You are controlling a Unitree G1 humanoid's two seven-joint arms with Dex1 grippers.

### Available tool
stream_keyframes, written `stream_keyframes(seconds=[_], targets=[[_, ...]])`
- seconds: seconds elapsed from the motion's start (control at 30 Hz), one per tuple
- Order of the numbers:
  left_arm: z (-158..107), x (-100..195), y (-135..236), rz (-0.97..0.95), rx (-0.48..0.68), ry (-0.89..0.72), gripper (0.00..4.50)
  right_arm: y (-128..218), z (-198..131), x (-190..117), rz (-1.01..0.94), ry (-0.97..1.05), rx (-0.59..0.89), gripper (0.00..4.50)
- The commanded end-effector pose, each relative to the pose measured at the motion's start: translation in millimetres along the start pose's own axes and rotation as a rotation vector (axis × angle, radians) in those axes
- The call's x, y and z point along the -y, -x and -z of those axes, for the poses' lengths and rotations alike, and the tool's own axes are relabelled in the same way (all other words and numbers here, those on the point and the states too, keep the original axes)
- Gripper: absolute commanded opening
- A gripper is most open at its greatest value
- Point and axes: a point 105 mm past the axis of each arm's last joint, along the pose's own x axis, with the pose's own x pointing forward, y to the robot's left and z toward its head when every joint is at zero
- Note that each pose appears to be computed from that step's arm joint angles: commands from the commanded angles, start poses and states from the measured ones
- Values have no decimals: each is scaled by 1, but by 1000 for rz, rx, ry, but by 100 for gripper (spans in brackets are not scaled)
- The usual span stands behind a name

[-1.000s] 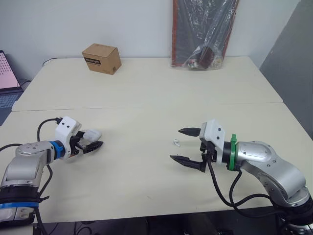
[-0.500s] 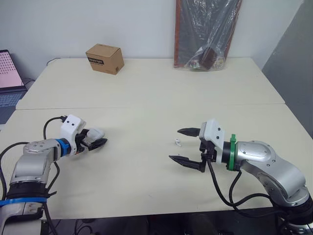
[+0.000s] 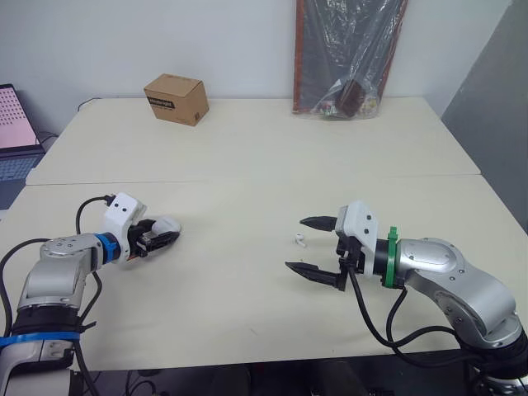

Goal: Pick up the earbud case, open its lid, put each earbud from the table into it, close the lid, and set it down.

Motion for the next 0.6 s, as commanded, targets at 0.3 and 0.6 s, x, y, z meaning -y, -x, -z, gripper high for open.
stream_keyframes(seconds=[0.3, 0.6], targets=[[17, 10, -3, 51, -75, -11, 283, 4, -13, -6, -13, 25, 35, 450], [-23, 48, -6, 176, 64, -165, 283, 18, -22, 9, 10, -78, 70, 450]])
